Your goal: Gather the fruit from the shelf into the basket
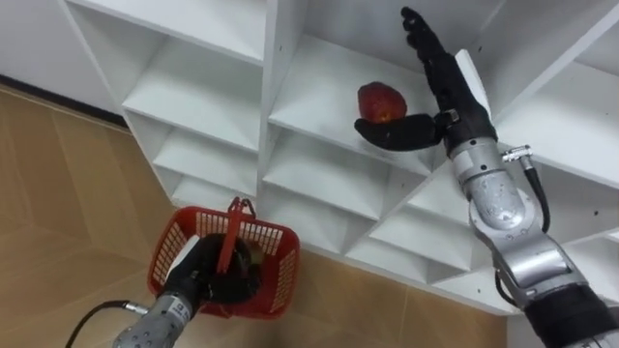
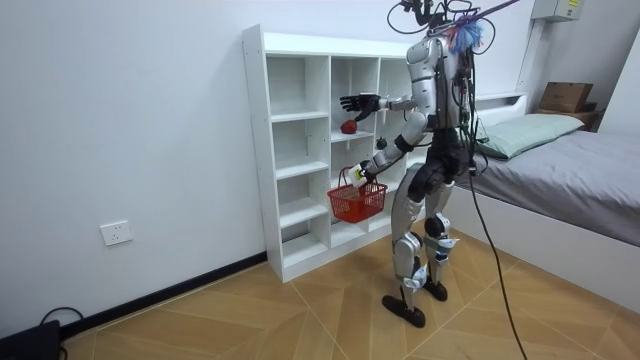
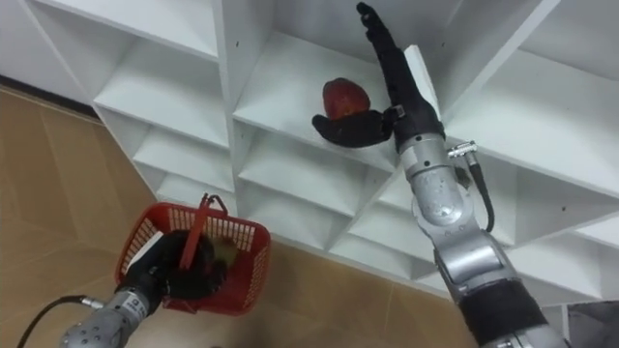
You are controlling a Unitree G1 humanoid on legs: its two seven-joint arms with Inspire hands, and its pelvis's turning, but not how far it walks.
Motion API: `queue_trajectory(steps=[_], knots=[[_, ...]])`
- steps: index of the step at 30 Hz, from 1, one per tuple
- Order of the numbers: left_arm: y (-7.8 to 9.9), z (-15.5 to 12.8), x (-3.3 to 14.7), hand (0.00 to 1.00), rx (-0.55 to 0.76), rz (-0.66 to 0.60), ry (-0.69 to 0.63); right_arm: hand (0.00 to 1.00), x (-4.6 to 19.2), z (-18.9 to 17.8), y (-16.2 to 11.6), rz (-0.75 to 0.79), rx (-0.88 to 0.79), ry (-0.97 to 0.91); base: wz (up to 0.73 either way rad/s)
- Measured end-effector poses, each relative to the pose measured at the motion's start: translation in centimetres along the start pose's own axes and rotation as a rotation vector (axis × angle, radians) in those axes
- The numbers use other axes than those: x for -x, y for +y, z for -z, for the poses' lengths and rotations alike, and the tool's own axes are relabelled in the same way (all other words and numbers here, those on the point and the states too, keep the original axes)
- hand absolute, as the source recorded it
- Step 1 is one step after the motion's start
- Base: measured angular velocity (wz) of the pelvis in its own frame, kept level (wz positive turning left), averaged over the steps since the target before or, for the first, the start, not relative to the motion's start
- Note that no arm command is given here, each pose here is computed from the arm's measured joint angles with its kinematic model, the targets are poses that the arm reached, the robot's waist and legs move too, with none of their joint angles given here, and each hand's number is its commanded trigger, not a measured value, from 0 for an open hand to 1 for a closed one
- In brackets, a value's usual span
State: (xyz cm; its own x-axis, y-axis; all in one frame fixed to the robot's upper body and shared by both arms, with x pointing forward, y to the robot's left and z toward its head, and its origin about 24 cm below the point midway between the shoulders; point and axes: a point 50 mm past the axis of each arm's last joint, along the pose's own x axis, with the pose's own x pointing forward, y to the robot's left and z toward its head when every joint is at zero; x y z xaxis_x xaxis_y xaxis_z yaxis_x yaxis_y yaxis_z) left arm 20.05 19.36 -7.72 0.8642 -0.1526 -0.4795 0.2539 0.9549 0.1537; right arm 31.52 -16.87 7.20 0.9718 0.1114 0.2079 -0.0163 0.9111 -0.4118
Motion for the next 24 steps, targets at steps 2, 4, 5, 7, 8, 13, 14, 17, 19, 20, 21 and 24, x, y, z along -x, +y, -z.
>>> queue_trajectory(steps=[2,4,5,7,8,13,14,17,19,20,21,24], knots=[[-0.2,-0.1,-0.1,1.0,0.001,0.004,-0.001,0.0,0.0,0.5,-0.1,0.013,0.019,0.019,0.05],[-0.2,-0.3,-0.3,1.0,0.0,0.005,-0.008,0.0,0.0,0.7,-0.2,0.031,0.022,0.029,0.08],[-0.2,-0.4,-0.4,1.0,0.001,0.005,-0.011,0.0,-0.1,0.7,-0.3,0.044,0.024,0.03,0.07],[-0.3,-0.5,-0.7,1.0,0.001,0.01,-0.007,0.0,-0.1,1.1,-0.4,0.054,0.043,0.044,0.05],[-0.5,-0.5,-0.8,1.0,0.002,0.014,-0.005,0.0,-0.2,1.3,-0.5,0.059,0.057,0.055,0.05],[-0.9,-0.3,-1.1,1.0,-0.003,0.03,0.015,0.0,-0.6,2.0,-0.9,0.085,0.07,0.096,0.04],[-0.8,-0.3,-1.2,1.0,-0.004,0.029,0.018,0.0,-0.8,2.1,-1.0,0.092,0.072,0.1,0.04],[-0.8,-0.4,-1.3,1.0,-0.005,0.031,0.024,0.0,-0.9,2.4,-1.2,0.097,0.078,0.118,0.08],[-0.8,-0.3,-1.3,1.0,-0.004,0.032,0.027,0.0,-0.8,2.6,-1.2,0.097,0.081,0.129,0.06],[-0.9,-0.3,-1.3,1.0,-0.003,0.033,0.03,0.0,-0.9,2.8,-1.2,0.094,0.085,0.139,0.04],[-0.9,-0.3,-1.3,1.0,-0.004,0.034,0.031,0.0,-1.0,2.9,-1.1,0.095,0.086,0.146,0.0],[-0.9,-0.5,-1.5,1.0,-0.003,0.035,0.028,0.0,-1.6,2.7,-1.4,0.11,0.083,0.145,0.0]])
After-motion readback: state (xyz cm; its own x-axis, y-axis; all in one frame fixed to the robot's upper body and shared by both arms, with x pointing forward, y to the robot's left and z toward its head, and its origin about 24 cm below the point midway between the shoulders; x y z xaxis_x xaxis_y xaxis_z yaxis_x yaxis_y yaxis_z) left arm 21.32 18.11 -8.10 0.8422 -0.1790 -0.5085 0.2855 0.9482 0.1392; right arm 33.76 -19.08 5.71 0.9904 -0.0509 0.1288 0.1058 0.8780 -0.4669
